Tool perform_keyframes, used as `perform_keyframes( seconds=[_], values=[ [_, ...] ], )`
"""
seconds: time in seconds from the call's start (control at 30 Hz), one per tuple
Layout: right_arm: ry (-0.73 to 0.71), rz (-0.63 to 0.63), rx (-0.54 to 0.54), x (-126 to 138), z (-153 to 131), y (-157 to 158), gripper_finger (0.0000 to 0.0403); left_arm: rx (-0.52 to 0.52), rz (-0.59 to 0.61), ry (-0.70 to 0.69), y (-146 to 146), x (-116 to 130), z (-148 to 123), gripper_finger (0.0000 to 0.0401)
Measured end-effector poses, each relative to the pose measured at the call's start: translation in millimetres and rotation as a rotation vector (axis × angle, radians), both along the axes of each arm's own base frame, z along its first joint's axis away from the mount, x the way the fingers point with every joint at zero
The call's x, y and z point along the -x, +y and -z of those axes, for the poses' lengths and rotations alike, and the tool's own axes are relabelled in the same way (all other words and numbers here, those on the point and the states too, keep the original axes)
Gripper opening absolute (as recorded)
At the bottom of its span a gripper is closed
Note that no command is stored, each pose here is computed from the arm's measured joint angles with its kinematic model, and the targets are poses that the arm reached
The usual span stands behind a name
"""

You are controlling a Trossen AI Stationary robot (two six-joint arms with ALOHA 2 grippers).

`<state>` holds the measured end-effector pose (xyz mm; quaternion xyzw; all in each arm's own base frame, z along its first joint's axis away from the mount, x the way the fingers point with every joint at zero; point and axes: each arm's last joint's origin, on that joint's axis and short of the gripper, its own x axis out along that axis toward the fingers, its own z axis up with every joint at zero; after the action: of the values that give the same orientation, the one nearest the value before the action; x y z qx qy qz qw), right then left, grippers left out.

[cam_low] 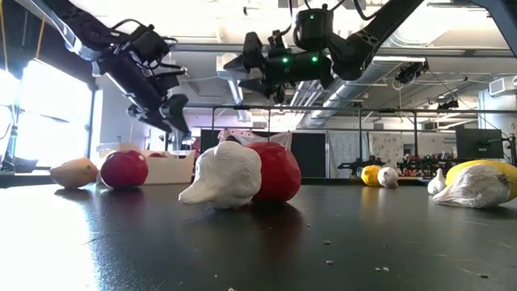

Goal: Sort produce into baskets
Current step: Put the yellow lemon into the blue bin

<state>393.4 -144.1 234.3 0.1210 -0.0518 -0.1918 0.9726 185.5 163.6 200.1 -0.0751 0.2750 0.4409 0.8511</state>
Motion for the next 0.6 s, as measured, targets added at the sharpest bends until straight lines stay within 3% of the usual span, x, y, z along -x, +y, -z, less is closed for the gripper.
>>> perform_keyframes(
  seconds=[0.27,0.5,0.6],
  values=[
    [0.32,0.015,0.033,18,-6,6,0.0222,-0.064,0.162,-0.205,-10,-1,14,0.0309],
    [0.616,0.07,0.122,37,-5,9,0.0093,-0.12,0.381,-0.304,-23,-11,8,0.0309],
    [0.75,0.105,0.11,44,4,10,0.0034,-0.13,0.458,-0.3,-27,-14,7,0.0309]
  ],
)
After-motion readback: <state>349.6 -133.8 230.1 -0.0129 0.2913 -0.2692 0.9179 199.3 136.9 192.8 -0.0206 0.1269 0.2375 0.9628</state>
